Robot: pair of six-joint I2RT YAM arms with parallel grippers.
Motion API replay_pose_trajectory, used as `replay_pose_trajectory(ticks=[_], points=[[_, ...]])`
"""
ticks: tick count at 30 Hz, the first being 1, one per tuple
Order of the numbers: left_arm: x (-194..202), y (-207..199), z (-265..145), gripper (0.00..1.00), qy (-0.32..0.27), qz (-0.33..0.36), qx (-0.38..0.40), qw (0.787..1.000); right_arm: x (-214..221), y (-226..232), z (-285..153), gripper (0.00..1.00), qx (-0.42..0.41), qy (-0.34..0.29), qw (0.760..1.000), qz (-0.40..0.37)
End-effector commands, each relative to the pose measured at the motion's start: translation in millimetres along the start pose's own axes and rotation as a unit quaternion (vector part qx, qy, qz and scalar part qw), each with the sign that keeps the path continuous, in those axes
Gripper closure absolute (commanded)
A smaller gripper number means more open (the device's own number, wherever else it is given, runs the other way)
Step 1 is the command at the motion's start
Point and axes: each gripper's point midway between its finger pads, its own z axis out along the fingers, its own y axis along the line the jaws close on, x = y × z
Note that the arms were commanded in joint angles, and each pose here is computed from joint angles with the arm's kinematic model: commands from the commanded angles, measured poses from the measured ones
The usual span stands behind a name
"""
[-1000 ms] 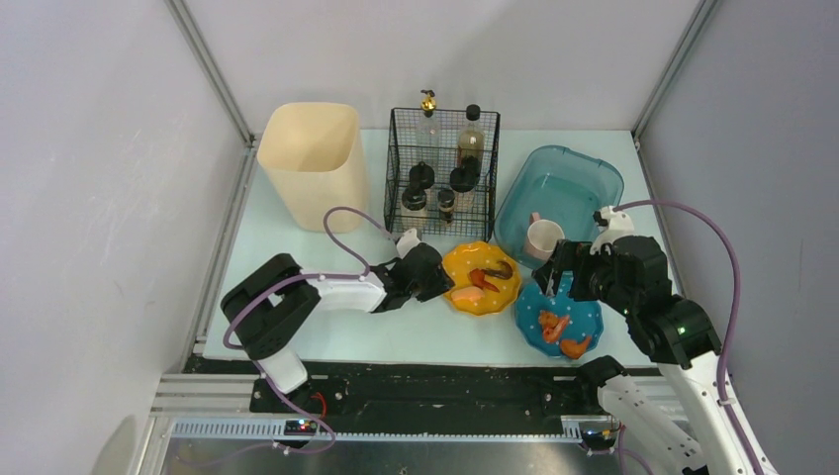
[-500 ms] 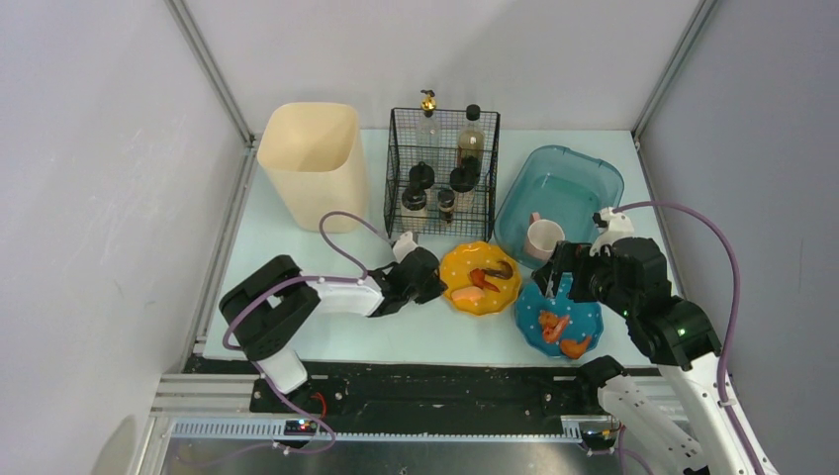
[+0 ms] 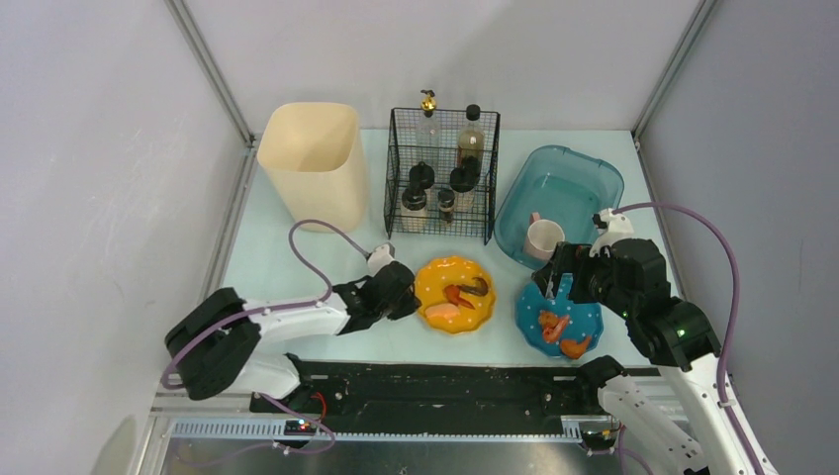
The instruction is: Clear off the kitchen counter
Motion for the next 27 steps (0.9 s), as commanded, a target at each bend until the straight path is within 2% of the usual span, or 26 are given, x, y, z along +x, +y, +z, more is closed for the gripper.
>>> replay_pose_trajectory(ticks=[1,6,18,27], points=[[-32.9,-48.0,-38.5,1.0,-0.044,0.014,0.064,0.997,-8.0,2.8,0.2,0.01,-0.004,-0.018,1.0,-0.001],[-45.1,-62.6,-67.5,1.0,-0.05,0.036,0.081,0.995,-11.7,5.1,0.8,0.01,-0.009,-0.024,1.0,-0.001],[-66.5,-109.8,-123.0,1.0,-0.045,0.033,0.156,0.986,-17.2,10.0,-0.6,0.0,-0.02,-0.036,0.999,-0.002],[-112.2,-130.5,-152.0,1.0,-0.056,0.022,0.182,0.981,-23.0,10.8,-6.3,0.01,-0.02,-0.048,0.999,-0.006]])
